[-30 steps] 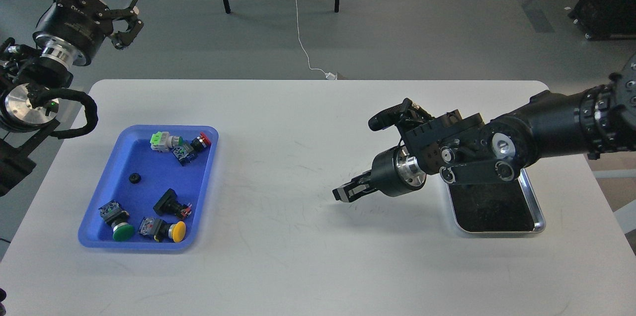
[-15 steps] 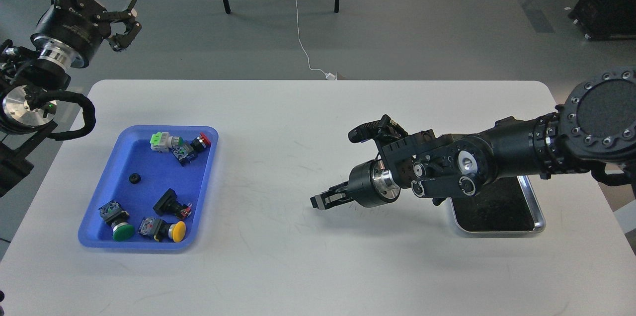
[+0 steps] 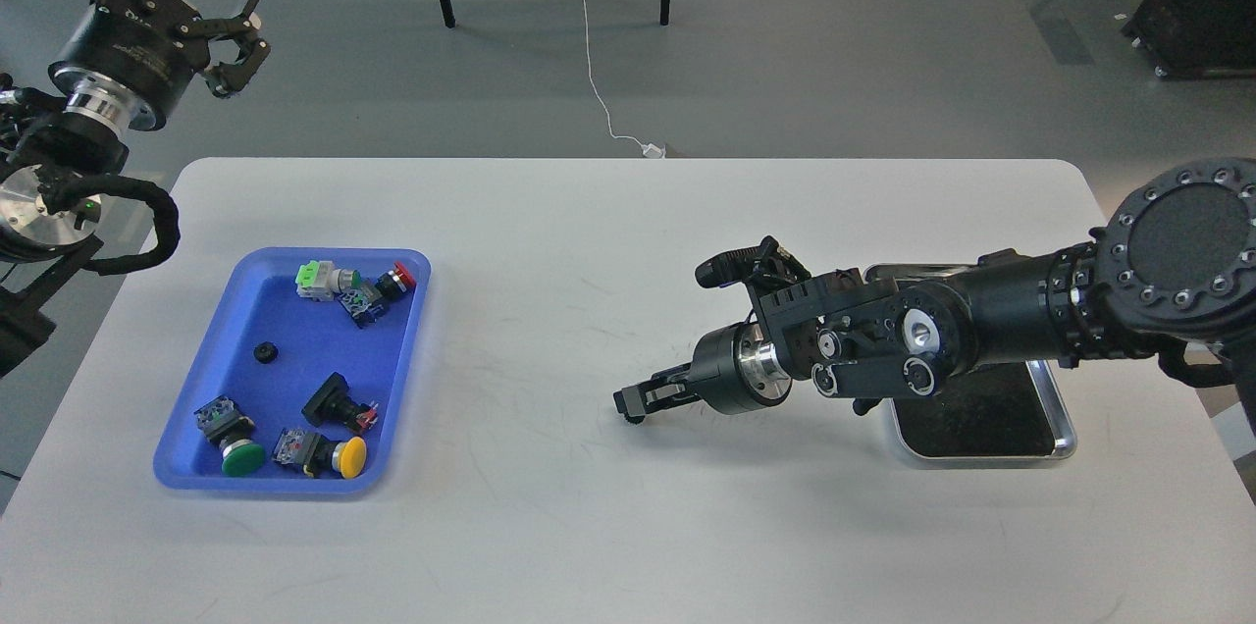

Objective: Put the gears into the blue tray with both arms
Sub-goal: 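Carry the part to the table centre and open the right gripper, then lift the right gripper away and swing the left gripper toward the part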

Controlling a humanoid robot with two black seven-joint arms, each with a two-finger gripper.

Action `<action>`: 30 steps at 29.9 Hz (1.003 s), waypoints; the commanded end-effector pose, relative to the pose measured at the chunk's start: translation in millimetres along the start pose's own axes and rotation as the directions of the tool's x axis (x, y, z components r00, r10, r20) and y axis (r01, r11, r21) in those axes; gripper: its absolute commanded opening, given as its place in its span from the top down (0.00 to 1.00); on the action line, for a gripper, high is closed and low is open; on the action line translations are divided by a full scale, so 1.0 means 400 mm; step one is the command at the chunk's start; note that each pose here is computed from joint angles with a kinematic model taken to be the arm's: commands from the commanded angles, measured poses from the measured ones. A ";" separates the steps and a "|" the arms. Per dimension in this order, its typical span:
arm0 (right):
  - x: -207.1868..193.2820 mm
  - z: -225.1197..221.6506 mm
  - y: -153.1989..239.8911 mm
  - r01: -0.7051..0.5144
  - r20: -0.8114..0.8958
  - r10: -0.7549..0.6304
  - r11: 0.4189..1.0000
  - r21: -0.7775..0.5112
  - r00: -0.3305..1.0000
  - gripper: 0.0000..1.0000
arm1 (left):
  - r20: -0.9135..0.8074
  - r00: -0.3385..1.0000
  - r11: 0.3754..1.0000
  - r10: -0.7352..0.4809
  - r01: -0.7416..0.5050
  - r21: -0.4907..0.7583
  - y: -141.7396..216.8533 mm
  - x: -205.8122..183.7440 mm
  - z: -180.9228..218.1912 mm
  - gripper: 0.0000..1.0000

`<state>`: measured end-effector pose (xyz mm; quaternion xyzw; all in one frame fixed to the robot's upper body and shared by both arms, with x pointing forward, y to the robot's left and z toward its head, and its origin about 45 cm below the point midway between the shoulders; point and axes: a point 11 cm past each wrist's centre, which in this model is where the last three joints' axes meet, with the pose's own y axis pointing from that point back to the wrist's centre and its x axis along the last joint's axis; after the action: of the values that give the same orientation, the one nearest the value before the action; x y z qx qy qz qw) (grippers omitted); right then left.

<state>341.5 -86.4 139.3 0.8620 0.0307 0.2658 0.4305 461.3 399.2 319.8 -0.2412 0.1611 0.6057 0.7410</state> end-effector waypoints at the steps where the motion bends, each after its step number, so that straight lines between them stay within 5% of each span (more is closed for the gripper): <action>1: 0.019 -0.020 -0.002 -0.021 0.006 0.021 0.999 0.023 1.000 0.18 | 0.015 1.000 1.000 -0.012 0.012 0.004 0.007 -0.004 0.018 0.02; 6: 0.078 -0.088 -0.008 -0.101 0.043 0.097 0.989 0.108 0.994 0.05 | 0.017 1.000 0.999 -0.021 0.021 0.032 0.004 -0.011 0.012 0.02; 11: 0.218 0.012 0.153 -0.387 0.261 0.350 0.916 0.106 0.900 0.04 | 0.072 0.994 0.990 -0.088 0.080 0.113 -0.024 -0.059 0.010 0.02; 17: 0.324 0.147 0.406 -0.731 0.538 0.595 0.680 0.059 0.597 0.01 | 0.215 0.947 0.959 -0.239 0.195 0.205 -0.026 -0.146 -0.028 0.02; 23: 0.332 0.236 0.551 -0.901 0.719 0.629 0.433 -0.010 0.295 0.01 | 0.499 0.718 0.869 -0.485 0.333 0.366 -0.050 -0.274 -0.061 0.02; 30: 0.213 0.350 0.588 -0.945 0.861 0.508 0.290 -0.154 0.015 0.01 | 0.575 0.406 0.703 -0.710 0.450 0.550 -0.017 -0.411 -0.161 0.03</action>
<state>452.6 -293.7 299.9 0.8334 -0.5486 0.0637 -0.0199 447.7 251.0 356.7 0.0765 -0.1167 0.3597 0.9226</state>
